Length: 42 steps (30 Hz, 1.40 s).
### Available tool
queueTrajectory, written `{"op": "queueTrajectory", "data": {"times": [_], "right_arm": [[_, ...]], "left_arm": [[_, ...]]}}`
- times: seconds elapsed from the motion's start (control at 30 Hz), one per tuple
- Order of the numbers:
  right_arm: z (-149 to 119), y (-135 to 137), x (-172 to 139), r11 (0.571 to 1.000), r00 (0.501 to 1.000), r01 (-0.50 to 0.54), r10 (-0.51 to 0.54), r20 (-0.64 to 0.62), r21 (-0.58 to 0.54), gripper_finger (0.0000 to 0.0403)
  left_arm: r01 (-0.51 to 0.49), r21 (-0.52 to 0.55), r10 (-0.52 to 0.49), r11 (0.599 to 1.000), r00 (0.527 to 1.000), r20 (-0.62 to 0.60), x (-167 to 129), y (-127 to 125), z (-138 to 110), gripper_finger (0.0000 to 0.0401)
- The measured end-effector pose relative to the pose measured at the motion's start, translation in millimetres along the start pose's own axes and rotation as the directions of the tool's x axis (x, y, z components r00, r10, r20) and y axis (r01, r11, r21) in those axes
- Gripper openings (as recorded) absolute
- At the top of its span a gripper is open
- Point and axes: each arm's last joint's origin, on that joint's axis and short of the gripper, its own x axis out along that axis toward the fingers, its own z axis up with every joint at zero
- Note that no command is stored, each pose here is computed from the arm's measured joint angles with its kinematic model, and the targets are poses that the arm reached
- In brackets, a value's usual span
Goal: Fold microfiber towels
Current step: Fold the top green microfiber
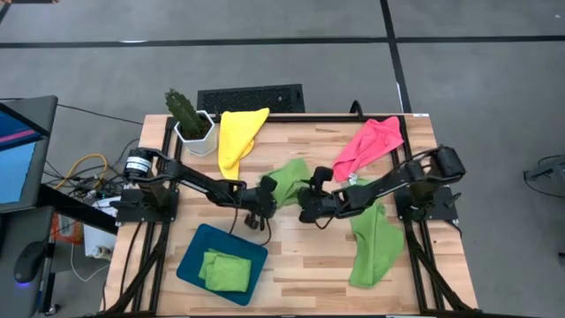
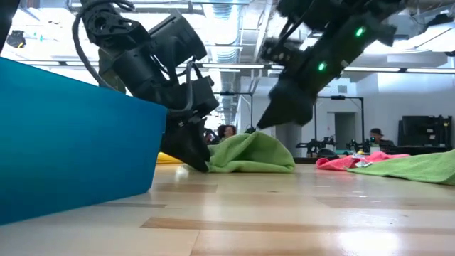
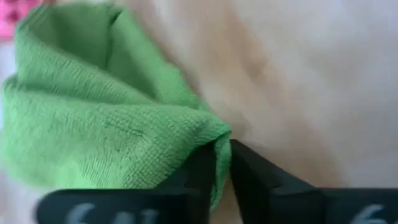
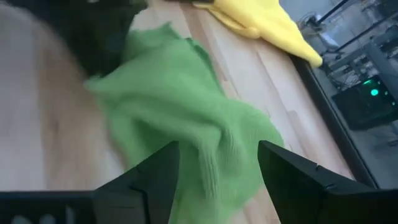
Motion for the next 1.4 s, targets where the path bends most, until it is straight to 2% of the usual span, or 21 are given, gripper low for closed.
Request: {"op": "queueTrajectory", "data": {"times": [0.07, 0.17, 0.33, 0.57, 0.8, 0.87, 0.97, 1.1, 1.17, 1.23, 1.33, 1.4], "right_arm": [[-2.4, -3.9, -12.2, 1.0, 0.999, -0.011, 0.011, -0.032, -0.006, 0.0244], [-8.2, -6.2, -27.0, 0.999, 0.996, -0.041, 0.039, -0.086, -0.013, 0.0244], [-9.8, 1.4, -39.9, 0.997, 0.995, -0.07, 0.066, -0.075, -0.04, 0.0244], [-9.1, 4.9, -41.4, 0.995, 0.995, -0.079, 0.076, -0.061, -0.055, 0.0244], [1.3, 12.0, -41.6, 0.988, 0.99, -0.136, 0.139, 0.032, -0.075, 0.0244], [2.3, 11.7, -38.5, 0.986, 0.989, -0.137, 0.14, 0.037, -0.092, 0.0244], [4.1, 7.8, -34.8, 0.988, 0.99, -0.13, 0.133, 0.041, -0.079, 0.0244], [6.5, 5.1, -32.9, 0.989, 0.99, -0.127, 0.131, 0.055, -0.075, 0.0244], [9.2, 5.4, -28.6, 0.981, 0.98, -0.181, 0.187, 0.071, -0.076, 0.0244], [10.7, 4.9, -22.4, 0.964, 0.964, -0.247, 0.254, 0.072, -0.1, 0.0244], [9.9, -1.2, -17.2, 0.969, 0.969, -0.234, 0.239, 0.059, -0.085, 0.0244], [12.1, -8.3, -17.8, 0.972, 0.971, -0.223, 0.228, 0.07, -0.072, 0.0244]], "left_arm": [[-0.03, -0.011, 0.03, 0.999, 0.999, -0.023, 0.2, 1.2, -1.2, 0.001], [-0.064, -0.016, 0.063, 0.998, 0.997, -0.044, -1.4, 0.2, 0.2, 0.0004], [-0.145, -0.013, 0.145, 0.989, 0.989, -0.027, -20.5, 9.7, 22.2, 0.0002], [-0.202, -0.03, 0.202, 0.979, 0.979, 0.015, -71.4, 42.8, 57.8, 0.0001], [-0.253, -0.073, 0.259, 0.965, 0.962, 0.089, -127.5, 83.7, 87.6, 0.0001], [-0.186, -0.096, 0.199, 0.978, 0.97, 0.139, -135.8, 91.2, 92.0, 0.0001], [-0.105, -0.087, 0.115, 0.991, 0.986, 0.124, -144.2, 96.0, 92.5, 0.0001], [-0.145, -0.073, 0.152, 0.987, 0.984, 0.093, -152.1, 100.3, 95.6, 0.0], [-0.161, -0.081, 0.17, 0.984, 0.978, 0.122, -159.4, 104.2, 100.2, 0.0], [-0.129, -0.087, 0.143, 0.988, 0.975, 0.169, -164.7, 106.7, 104.4, 0.0], [-0.085, -0.067, 0.094, 0.994, 0.985, 0.143, -165.4, 104.2, 101.6, 0.0], [-0.099, -0.053, 0.103, 0.994, 0.99, 0.094, -165.1, 103.0, 98.3, 0.0]]}}
